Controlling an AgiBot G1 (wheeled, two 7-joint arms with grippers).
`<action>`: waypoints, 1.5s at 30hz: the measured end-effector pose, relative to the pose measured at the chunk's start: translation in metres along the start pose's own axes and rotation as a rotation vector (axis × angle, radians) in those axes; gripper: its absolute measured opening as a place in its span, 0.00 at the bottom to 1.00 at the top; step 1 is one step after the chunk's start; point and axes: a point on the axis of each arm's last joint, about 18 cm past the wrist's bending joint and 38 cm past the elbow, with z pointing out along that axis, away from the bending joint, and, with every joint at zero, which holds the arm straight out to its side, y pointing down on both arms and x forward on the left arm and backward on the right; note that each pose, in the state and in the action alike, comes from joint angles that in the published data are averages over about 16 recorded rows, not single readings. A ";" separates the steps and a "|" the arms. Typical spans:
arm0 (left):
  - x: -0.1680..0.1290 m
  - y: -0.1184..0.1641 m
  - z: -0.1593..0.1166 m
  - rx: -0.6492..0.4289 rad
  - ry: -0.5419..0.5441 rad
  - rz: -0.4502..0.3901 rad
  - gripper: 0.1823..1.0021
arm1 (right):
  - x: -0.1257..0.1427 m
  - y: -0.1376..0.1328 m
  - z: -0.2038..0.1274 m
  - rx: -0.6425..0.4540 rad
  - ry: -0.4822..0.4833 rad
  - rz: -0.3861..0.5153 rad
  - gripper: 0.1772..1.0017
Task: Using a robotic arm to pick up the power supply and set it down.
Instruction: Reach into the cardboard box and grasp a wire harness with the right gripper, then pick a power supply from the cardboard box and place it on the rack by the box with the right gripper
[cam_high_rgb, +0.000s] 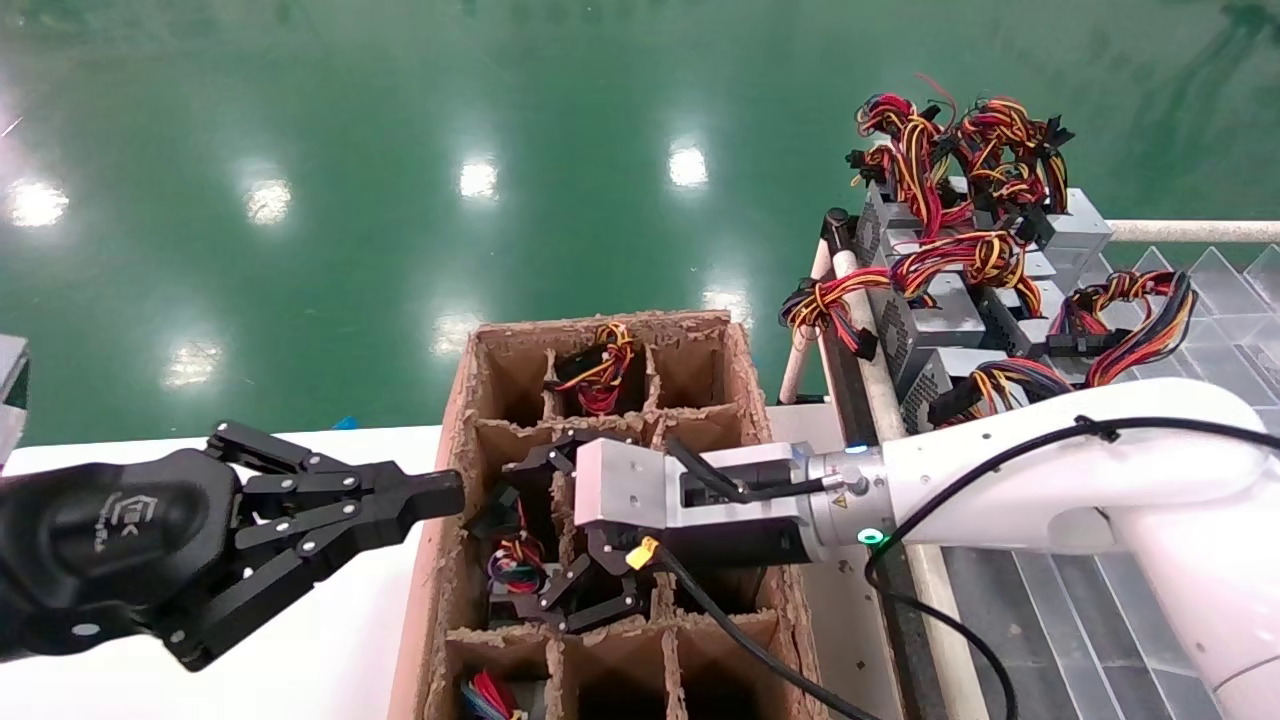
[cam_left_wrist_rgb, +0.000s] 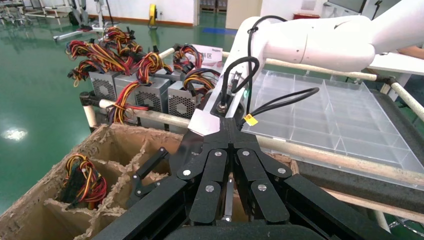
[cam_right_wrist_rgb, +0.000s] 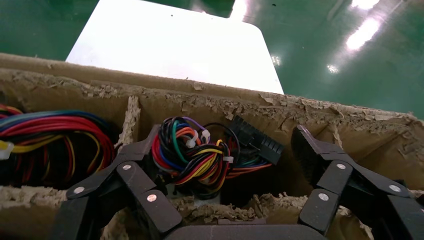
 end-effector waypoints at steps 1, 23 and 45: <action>0.000 0.000 0.000 0.000 0.000 0.000 0.01 | 0.000 0.000 -0.001 -0.004 -0.001 -0.003 0.91; 0.000 0.000 0.000 0.000 0.000 0.000 0.01 | 0.004 -0.028 -0.014 -0.134 -0.060 -0.111 0.42; 0.000 0.000 0.000 0.000 0.000 0.000 0.01 | 0.018 -0.090 -0.028 -0.183 0.016 -0.332 0.12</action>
